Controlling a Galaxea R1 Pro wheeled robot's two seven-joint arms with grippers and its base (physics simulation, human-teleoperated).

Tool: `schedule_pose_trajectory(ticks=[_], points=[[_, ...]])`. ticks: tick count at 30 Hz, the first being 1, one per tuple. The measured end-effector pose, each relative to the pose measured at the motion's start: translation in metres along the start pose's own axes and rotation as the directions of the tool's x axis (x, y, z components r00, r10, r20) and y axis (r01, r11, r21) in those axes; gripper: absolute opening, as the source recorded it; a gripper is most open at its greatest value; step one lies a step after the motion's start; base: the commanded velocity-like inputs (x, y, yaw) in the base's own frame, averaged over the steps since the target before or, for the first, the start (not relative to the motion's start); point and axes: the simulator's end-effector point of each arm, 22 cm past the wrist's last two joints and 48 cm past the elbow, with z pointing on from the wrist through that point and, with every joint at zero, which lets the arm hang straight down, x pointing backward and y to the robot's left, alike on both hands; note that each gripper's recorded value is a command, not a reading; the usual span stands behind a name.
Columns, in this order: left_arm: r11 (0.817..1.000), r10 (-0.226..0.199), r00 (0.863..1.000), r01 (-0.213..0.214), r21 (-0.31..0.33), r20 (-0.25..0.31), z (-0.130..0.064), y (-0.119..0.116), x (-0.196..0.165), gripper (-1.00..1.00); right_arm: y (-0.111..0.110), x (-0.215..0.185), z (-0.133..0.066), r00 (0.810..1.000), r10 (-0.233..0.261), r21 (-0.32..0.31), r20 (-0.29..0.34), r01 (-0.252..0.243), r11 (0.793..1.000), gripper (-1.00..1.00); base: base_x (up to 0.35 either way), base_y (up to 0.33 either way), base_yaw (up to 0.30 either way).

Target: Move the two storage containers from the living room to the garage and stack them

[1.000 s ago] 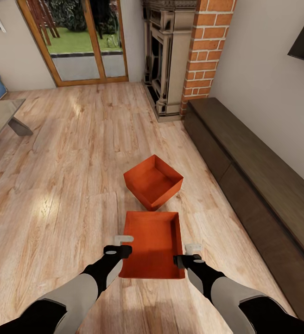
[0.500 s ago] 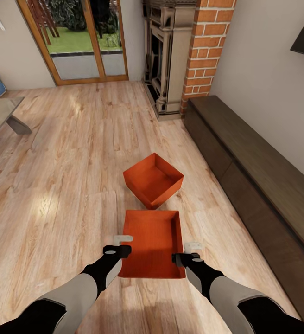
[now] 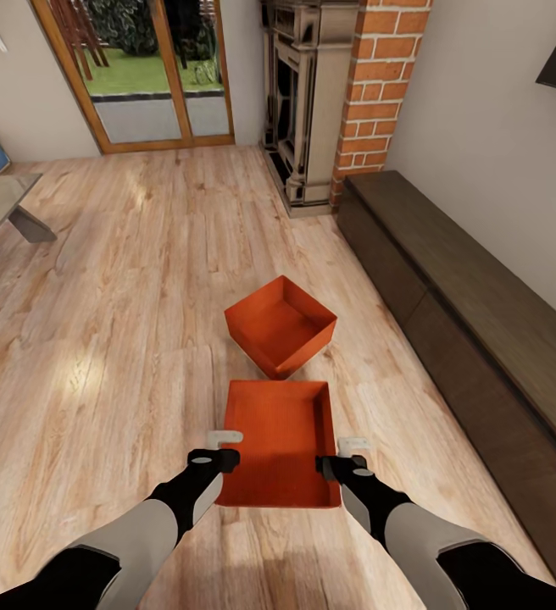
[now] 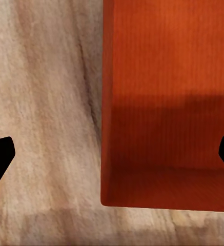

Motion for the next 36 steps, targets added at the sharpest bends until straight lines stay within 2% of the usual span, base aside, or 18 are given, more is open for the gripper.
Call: schedule_pose_trajectory(ticks=[13,22,36], points=[[1.0,0.002,1.0,-0.002,-0.002,0.0,0.022,0.0,0.012,1.0,-0.001,0.001,0.021,1.0,0.004,-0.001,0.024,-0.004,1.0,1.0,0.0,0.0,0.0],[1.0,0.003,1.0,-0.003,-0.002,0.0,0.022,0.001,0.013,1.0,0.0,-0.011,0.021,0.999,0.005,-0.003,0.049,-0.005,1.0,1.0,0.0,0.0,0.0],[1.0,0.003,1.0,-0.003,-0.004,0.005,0.022,0.002,0.01,1.0,-0.003,-0.013,0.021,0.999,0.008,0.001,0.054,-0.008,1.0,1.0,0.0,0.0,0.0]])
